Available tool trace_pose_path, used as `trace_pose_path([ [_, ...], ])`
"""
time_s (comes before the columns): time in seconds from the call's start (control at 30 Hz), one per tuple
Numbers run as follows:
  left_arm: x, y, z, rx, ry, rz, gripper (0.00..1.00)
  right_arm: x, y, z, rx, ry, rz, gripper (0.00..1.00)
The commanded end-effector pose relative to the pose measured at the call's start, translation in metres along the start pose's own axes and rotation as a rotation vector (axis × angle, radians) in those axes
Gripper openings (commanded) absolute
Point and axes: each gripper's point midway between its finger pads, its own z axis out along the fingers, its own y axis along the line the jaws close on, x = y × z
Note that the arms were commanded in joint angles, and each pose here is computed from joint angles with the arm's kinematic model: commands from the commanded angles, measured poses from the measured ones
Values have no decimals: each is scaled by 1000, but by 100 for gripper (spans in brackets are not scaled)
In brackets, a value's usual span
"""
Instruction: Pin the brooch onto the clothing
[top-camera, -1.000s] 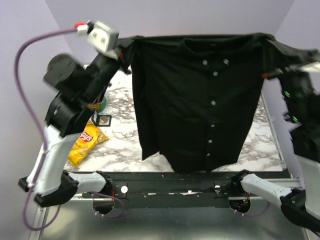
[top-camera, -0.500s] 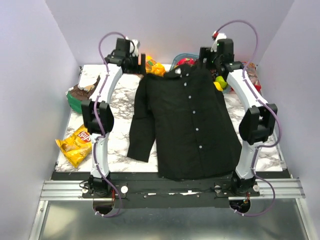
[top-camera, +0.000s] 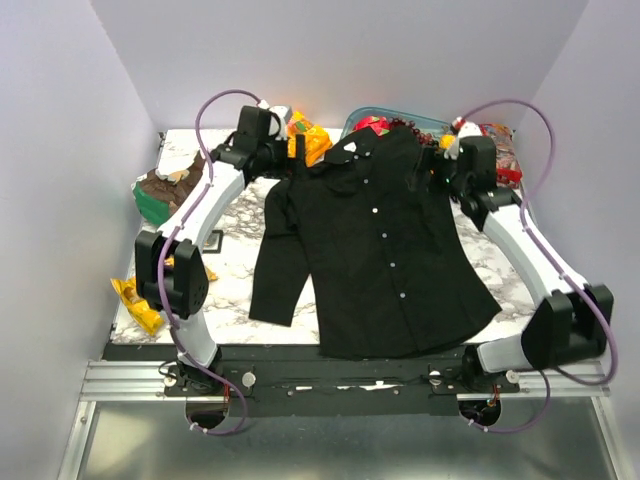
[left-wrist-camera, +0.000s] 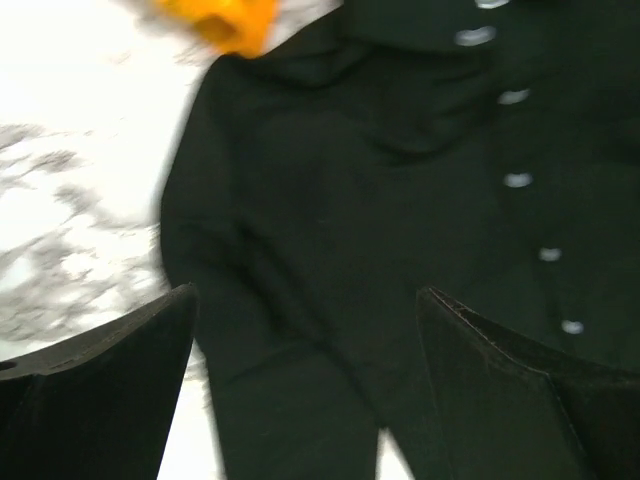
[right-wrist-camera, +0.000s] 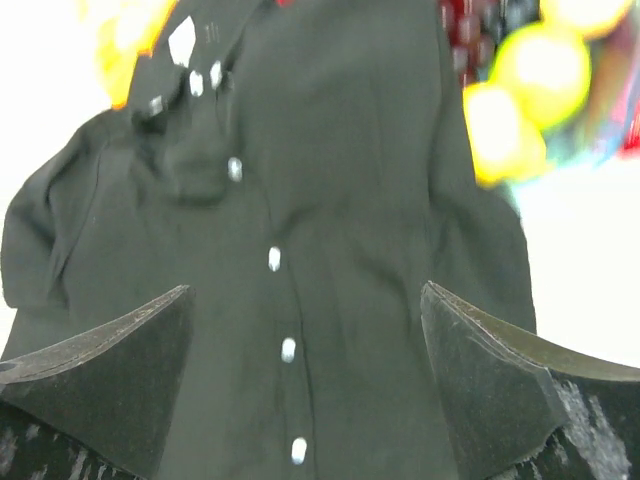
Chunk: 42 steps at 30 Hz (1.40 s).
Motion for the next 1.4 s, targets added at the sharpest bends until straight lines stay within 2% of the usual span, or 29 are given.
trace_pose_path([
  [0.0,20,-63,8,228,-26,-52,97,65,-7,-24,4,82,117,98],
  [0.07,40,-75,17,264,-4,-53,97,87,2,-32,-43,102,180,96],
  [0.17,59,-77,30,280,50,-68,97,130,19,-44,-72,163,180,93],
  [0.23,69,-69,38,265,74,-73,97,157,45,-55,-118,206,151,93],
  [0.43,55,-39,31,200,13,-67,97,214,127,-96,-238,292,60,90],
  [0.5,53,-18,26,96,14,-38,97,239,156,-111,-284,340,5,89],
  [0.63,38,16,13,-95,-18,55,97,282,206,-131,-347,452,-66,75],
  [0.73,34,30,3,-177,-29,104,98,319,236,-136,-364,556,-138,76],
  [0.8,29,33,-4,-196,-47,117,98,346,242,-136,-339,620,-191,77],
  [0.87,28,32,-7,-195,-54,120,99,347,261,-139,-363,623,-212,77],
  [0.9,27,31,-8,-192,-57,119,99,354,266,-144,-366,629,-242,76],
  [0.93,27,29,-9,-182,-58,118,99,353,275,-141,-356,625,-250,71],
  [1.17,24,27,-14,-176,-68,117,99,357,253,-134,-192,606,-283,58],
  [1.37,21,24,-18,-166,-81,115,99,372,238,-129,-129,643,-301,56],
])
